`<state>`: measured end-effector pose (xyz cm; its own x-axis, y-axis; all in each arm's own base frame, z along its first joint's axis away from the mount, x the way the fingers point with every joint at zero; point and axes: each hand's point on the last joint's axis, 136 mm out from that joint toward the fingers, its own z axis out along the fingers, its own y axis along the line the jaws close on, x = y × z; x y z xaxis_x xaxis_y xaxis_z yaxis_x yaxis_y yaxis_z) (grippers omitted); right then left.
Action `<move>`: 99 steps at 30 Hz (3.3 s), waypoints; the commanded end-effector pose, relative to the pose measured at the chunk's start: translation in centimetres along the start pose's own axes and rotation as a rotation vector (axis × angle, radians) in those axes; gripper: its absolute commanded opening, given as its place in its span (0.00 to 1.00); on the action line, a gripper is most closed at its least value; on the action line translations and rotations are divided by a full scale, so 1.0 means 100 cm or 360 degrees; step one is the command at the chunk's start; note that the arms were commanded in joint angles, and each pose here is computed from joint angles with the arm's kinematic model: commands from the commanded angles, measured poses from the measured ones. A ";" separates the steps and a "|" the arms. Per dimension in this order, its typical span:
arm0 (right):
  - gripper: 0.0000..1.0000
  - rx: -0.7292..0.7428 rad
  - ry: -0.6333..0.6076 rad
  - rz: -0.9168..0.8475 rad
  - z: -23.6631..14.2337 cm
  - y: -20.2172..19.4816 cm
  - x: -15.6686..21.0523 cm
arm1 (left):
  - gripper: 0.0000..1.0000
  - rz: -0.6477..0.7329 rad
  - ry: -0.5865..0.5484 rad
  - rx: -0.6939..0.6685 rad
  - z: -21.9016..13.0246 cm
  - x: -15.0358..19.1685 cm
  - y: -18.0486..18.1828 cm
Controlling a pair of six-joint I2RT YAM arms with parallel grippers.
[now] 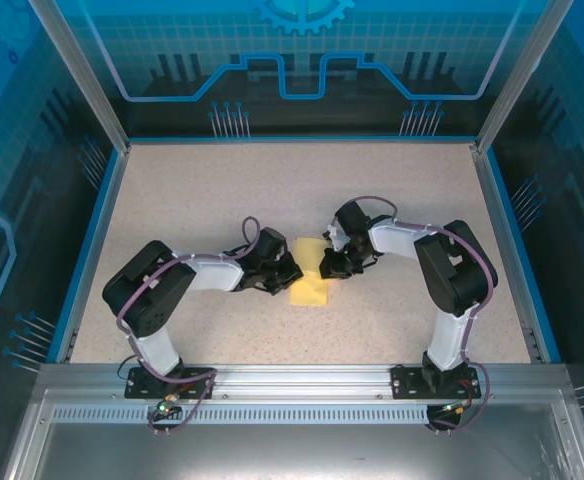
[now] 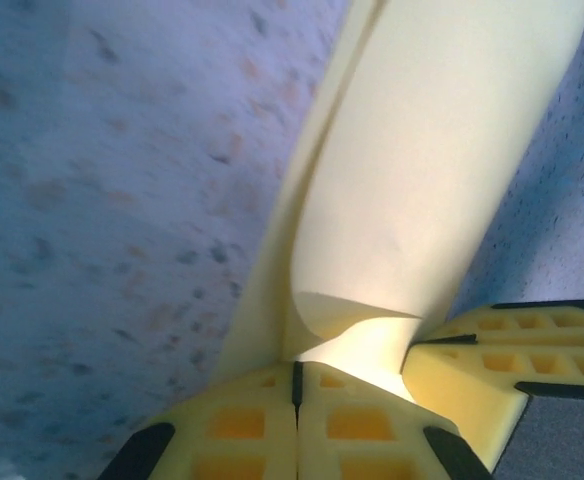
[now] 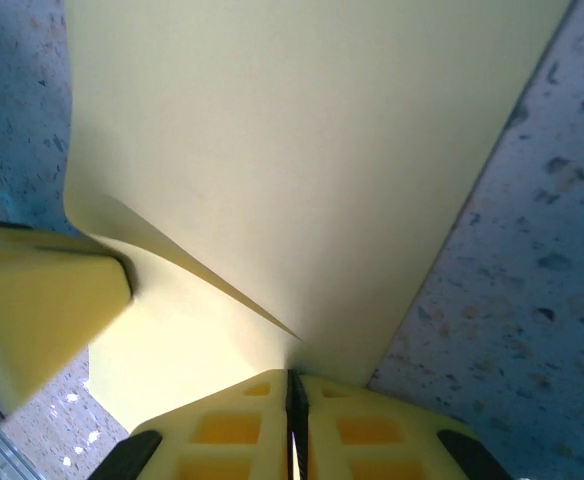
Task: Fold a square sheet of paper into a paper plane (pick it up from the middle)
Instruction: Fold the triangle a second time at the center of the table.
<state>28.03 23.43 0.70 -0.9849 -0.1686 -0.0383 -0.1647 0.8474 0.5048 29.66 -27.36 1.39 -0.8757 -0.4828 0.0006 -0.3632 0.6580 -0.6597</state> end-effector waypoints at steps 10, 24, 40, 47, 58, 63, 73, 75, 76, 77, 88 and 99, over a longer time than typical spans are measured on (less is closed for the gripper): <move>0.11 0.0343 0.0164 0.0052 0.023 -0.049 0.029 | 0.05 0.0248 -0.0014 0.0179 -0.014 -0.004 -0.038; 0.11 0.0352 0.0186 0.0056 0.026 -0.052 0.033 | 0.04 0.0148 -0.0037 -0.0140 0.010 -0.009 0.005; 0.11 0.0309 0.0174 0.0037 0.024 -0.043 0.030 | 0.05 0.0184 -0.0150 -0.0046 -0.027 -0.044 -0.003; 0.12 0.0066 0.0063 -0.0072 0.008 0.004 0.009 | 0.05 0.0336 -0.0099 0.0136 -0.037 -0.019 -0.038; 0.17 -0.0041 -0.0162 -0.0143 -0.038 0.035 -0.007 | 0.04 0.0326 0.0020 0.0117 -0.004 0.003 -0.035; 0.17 0.0006 -0.0136 -0.0118 -0.033 0.026 -0.005 | 0.04 0.0326 0.0055 0.0109 0.004 0.007 -0.032; 0.16 0.0122 -0.0296 0.0031 -0.037 0.006 -0.055 | 0.04 0.0332 0.0062 0.0110 0.004 0.009 -0.033; 0.16 0.0106 -0.0288 0.0044 -0.033 0.004 -0.062 | 0.04 0.0335 0.0063 0.0114 0.005 0.010 -0.034; 0.16 0.0105 -0.0281 0.0047 -0.030 0.002 -0.065 | 0.04 0.0335 0.0060 0.0116 0.004 0.009 -0.035; 0.16 0.0107 -0.0275 0.0046 -0.028 0.002 -0.067 | 0.04 0.0335 0.0066 0.0111 0.005 0.010 -0.035; 0.15 0.0105 -0.0173 0.0049 -0.007 -0.005 -0.073 | 0.04 0.0354 0.0077 0.0121 0.004 0.014 -0.037; 0.15 -0.0008 -0.0170 -0.0011 -0.015 0.008 -0.075 | 0.04 0.0333 0.0099 0.0081 0.011 0.016 -0.029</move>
<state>35.24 24.38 1.66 -0.9847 -0.1078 -0.1368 -0.1608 0.8643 0.4765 29.70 -29.93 2.56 -0.9425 -0.3157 -0.1094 -0.1608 0.7157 -0.6797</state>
